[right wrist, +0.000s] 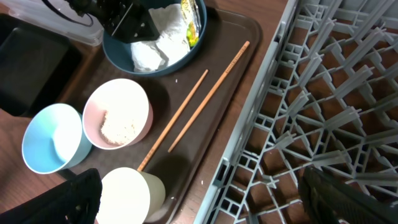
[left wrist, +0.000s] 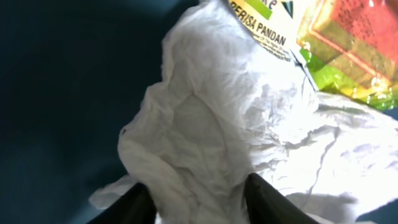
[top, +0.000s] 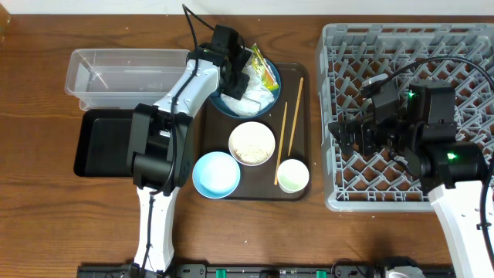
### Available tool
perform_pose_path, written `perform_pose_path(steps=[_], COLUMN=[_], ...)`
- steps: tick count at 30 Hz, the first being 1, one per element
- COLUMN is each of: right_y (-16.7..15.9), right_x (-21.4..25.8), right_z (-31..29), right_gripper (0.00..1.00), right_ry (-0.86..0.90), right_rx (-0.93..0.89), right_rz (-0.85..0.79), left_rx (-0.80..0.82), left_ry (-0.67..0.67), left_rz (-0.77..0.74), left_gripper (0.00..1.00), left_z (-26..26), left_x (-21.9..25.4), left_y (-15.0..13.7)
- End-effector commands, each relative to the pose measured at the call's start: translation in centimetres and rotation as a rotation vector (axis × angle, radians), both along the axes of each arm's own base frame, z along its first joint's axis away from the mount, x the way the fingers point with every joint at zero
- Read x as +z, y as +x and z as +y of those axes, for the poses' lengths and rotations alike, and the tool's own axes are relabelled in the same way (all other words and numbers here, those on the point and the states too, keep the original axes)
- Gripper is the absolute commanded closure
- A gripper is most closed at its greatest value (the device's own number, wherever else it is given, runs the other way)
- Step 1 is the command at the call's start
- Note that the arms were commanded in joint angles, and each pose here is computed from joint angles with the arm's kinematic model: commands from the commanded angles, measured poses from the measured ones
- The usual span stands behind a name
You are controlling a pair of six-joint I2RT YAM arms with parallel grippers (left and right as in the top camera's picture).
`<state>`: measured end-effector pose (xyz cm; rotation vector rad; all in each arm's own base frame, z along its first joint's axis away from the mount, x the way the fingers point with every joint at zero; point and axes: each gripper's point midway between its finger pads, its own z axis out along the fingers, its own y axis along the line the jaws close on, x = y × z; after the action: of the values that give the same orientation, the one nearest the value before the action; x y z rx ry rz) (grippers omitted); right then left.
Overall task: Sort waste into correct bins and load items into the dishwasher rack
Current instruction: 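Carry the tissue left and drop it into the clear plastic bin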
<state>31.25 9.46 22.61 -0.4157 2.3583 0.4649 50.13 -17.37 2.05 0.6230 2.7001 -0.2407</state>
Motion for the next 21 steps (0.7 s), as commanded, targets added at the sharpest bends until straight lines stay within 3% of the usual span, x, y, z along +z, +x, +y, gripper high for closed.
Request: perform_pose_path(steps=[1, 4, 5, 9, 14, 21], right_y=[0.3, 0.2, 0.2, 0.1, 0.1, 0.2], right_x=[0.7, 0.6, 0.6, 0.5, 0.5, 0.6], right_z=[0.1, 0.1, 0.1, 0.1, 0.1, 0.1], right_gripper=[0.02, 0.01, 0.01, 0.01, 0.01, 0.01], right_ry=[0.009, 0.009, 0.009, 0.008, 0.008, 0.009], right_rx=[-0.006, -0.006, -0.006, -0.006, -0.006, -0.006], right_rz=[-0.008, -0.006, -0.006, 0.001, 0.002, -0.002], left_rx=[-0.007, -0.007, -0.006, 0.065, 0.172, 0.209], left_ry=[0.023, 0.024, 0.023, -0.008, -0.083, -0.124], left_rz=[0.029, 0.032, 0.032, 0.018, -0.064, -0.180], left_gripper=[0.65, 0.89, 0.92, 0.94, 0.94, 0.94], left_z=[0.3, 0.3, 0.3, 0.4, 0.9, 3.1], left_x=[-1.4, -1.4, -1.4, 0.7, 7.3, 16.9], left_y=[-0.6, -0.7, -0.7, -0.1, 0.7, -1.2])
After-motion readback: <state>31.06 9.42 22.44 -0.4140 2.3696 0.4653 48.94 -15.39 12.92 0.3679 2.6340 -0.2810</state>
